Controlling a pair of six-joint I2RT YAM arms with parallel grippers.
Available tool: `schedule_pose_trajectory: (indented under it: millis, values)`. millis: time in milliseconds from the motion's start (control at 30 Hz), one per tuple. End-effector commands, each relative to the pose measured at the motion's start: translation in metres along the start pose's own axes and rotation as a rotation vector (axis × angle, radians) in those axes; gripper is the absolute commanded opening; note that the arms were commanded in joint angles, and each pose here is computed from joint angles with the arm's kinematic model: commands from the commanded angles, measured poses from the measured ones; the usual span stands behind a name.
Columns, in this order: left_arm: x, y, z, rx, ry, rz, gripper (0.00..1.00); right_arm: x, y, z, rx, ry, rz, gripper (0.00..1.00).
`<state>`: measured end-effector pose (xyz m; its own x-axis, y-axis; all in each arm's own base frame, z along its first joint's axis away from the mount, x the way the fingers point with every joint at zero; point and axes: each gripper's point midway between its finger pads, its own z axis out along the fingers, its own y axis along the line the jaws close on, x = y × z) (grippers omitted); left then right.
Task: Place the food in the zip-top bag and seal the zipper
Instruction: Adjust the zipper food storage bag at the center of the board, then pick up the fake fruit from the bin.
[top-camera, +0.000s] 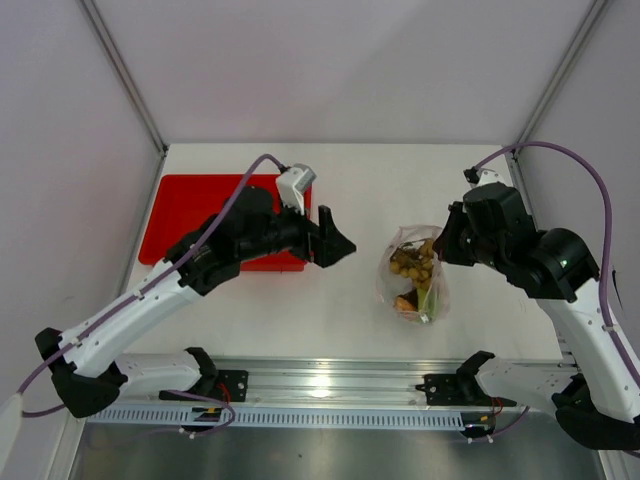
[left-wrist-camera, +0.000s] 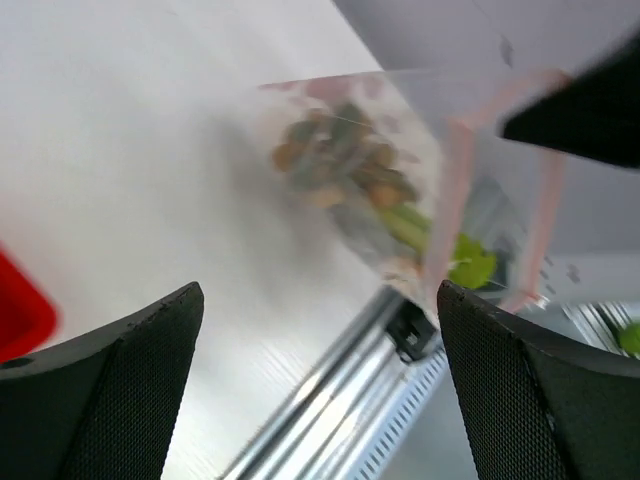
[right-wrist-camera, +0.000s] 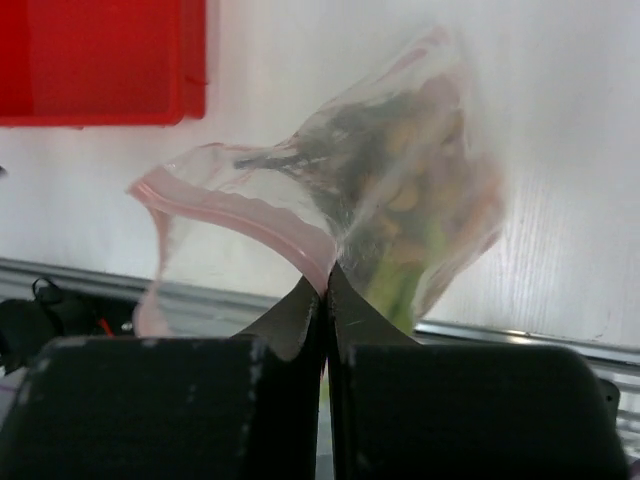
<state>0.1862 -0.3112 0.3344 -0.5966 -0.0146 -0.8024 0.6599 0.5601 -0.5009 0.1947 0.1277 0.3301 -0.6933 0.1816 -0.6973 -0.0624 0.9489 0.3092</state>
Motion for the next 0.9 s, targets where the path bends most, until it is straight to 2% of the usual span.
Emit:
schedule_pose_trajectory:
  millis: [0, 300, 367, 400, 500, 567, 600, 667, 733, 767, 867]
  values:
    - [-0.038, 0.053, -0.014, -0.185, -0.125, 0.013, 0.99, -0.025, -0.006, -0.002, 0.035, -0.079, -0.024, 0.00]
    - [-0.064, 0.198, -0.005, -0.644, -0.260, -0.294, 1.00, -0.036, -0.005, 0.017, 0.041, -0.073, -0.045, 0.00]
    - [-0.048, 0.232, 0.010, -0.741, -0.196, -0.362, 0.99, -0.039, -0.004, 0.022, 0.046, -0.073, -0.052, 0.00]
    - [-0.065, 0.240, 0.010, -0.756, -0.229, -0.396, 0.99, -0.040, -0.006, 0.023, 0.052, -0.072, -0.057, 0.00]
    - [-0.053, 0.282, 0.034, -0.837, -0.164, -0.466, 1.00, -0.043, -0.007, 0.031, 0.058, -0.071, -0.064, 0.00]
    - [-0.061, 0.296, 0.045, -0.854, -0.169, -0.489, 1.00, -0.044, -0.006, 0.035, 0.061, -0.068, -0.069, 0.00]
    - [-0.047, 0.317, 0.055, -0.907, -0.138, -0.528, 1.00, -0.044, -0.006, 0.038, 0.058, -0.061, -0.071, 0.00]
    - [-0.053, 0.330, 0.061, -0.942, -0.154, -0.583, 1.00, -0.047, -0.006, 0.040, 0.058, -0.064, -0.076, 0.00]
    - [-0.026, 0.358, 0.065, -1.048, -0.105, -0.684, 0.99, -0.048, -0.008, 0.043, 0.067, -0.060, -0.082, 0.00]
    - [-0.040, 0.362, 0.067, -1.052, -0.145, -0.727, 0.99, -0.048, -0.009, 0.045, 0.070, -0.060, -0.082, 0.00]
    - [-0.029, 0.380, 0.074, -1.087, -0.141, -0.808, 1.00, -0.047, -0.012, 0.050, 0.079, -0.052, -0.085, 0.00]
